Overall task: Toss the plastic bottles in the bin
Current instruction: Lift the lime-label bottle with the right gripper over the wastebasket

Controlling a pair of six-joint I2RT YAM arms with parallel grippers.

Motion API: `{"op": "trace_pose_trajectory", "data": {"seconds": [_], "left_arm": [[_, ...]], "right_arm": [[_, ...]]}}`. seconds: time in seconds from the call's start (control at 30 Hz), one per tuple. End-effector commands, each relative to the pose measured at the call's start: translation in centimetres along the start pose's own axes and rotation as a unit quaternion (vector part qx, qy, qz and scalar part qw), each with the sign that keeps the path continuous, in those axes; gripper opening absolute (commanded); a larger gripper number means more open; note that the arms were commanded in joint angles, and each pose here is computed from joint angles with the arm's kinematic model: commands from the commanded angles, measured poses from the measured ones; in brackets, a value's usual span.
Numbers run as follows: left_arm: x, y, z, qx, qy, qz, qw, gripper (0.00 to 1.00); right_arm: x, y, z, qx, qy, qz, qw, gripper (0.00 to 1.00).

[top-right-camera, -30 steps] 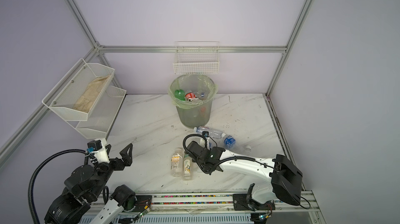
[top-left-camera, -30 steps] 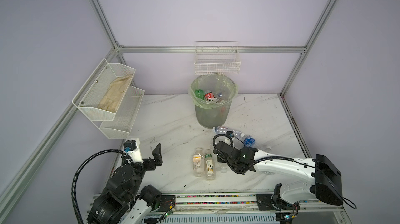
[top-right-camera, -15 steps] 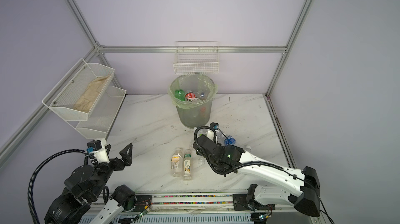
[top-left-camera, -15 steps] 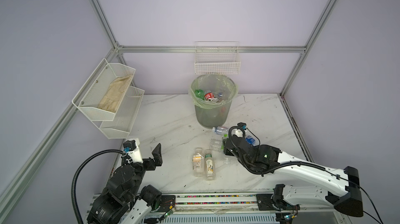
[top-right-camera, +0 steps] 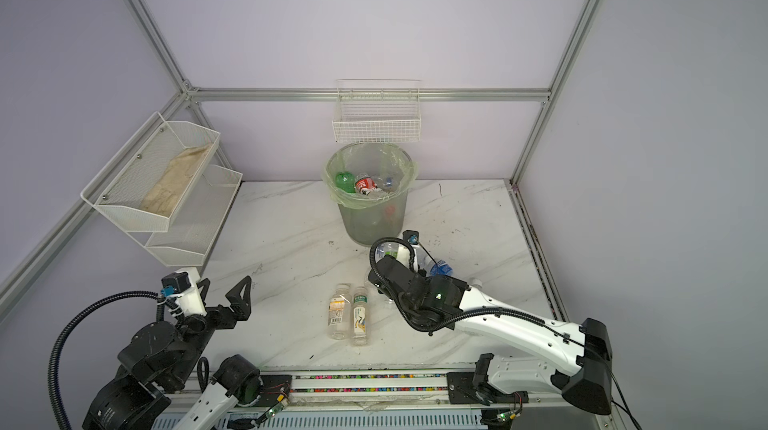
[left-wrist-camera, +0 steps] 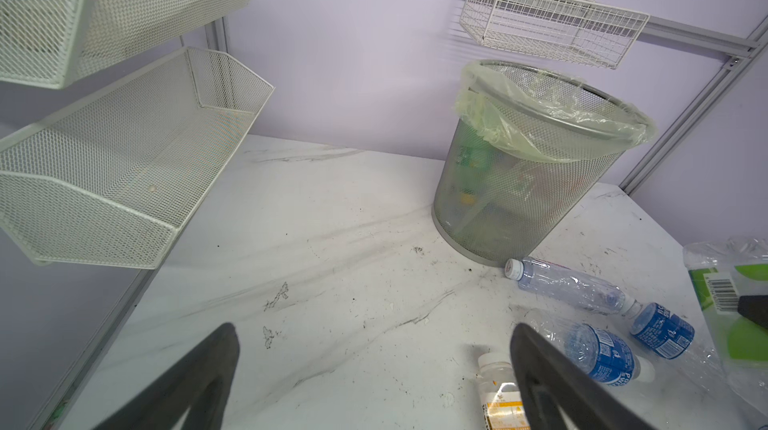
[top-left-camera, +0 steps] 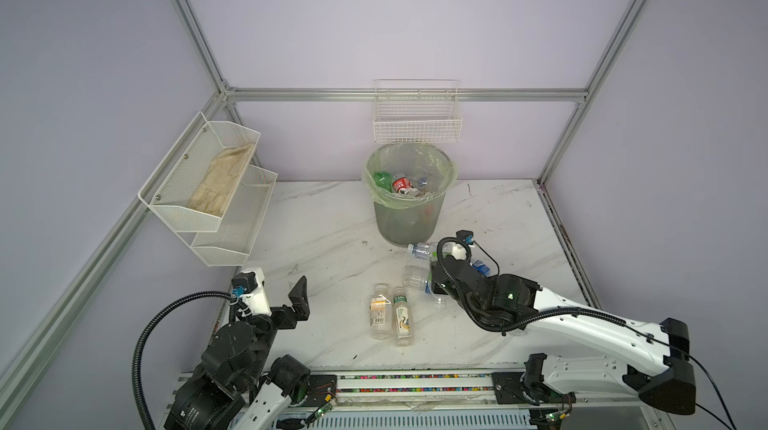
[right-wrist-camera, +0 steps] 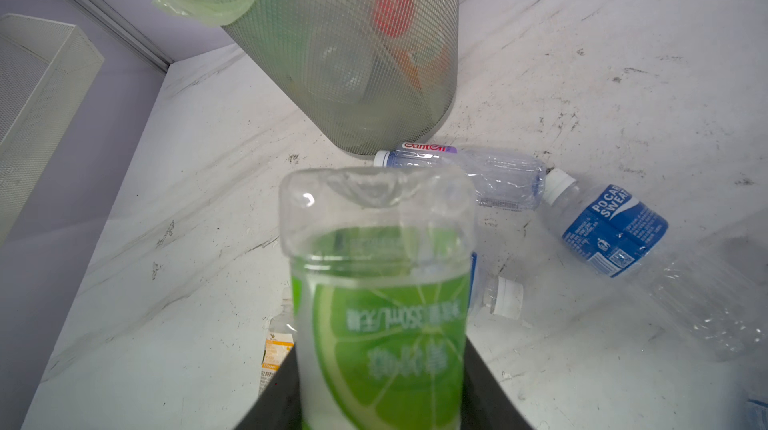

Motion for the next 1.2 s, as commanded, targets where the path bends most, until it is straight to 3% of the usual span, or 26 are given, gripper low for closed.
{"op": "trace_pose_trajectory", "data": {"seconds": [0.0,0.5,0.9,1.17], "left_arm": [[-0.5,0.3,0.9,0.001,0.007,-0.008,1.000,1.00],[-0.7,-0.2,1.0,-0.004,0.013,-0.001,1.000,1.00],[-0.8,-0.2,1.0,-0.006,0.015,0.000,1.000,1.00],[-1.1,-0.3,1.1,-0.009,0.022,-0.004,1.000,1.00]], "right_arm": [[0.0,-0.1,-0.5,0.005,-0.011,0.009,1.000,0.40],[-1.3,2.1,-2.1,0.035,-0.041,0.011,0.998,0.40],[-0.2,2.7,-6.5,0.056,-0.103,0.021,0.993,0.41],[2.8,3.1,-11.4,0.060,-0.170,0.005,0.984,0.42]]}}
Point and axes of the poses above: each gripper's point midway between its finger pads, its own x axis back along the fingers, its own y axis along the line the jaws close on, z = x × y, the point moved 1 cm from there along x, back along the fingers, and after that the axes turned 6 degrees about x, right-handed, at the moved point
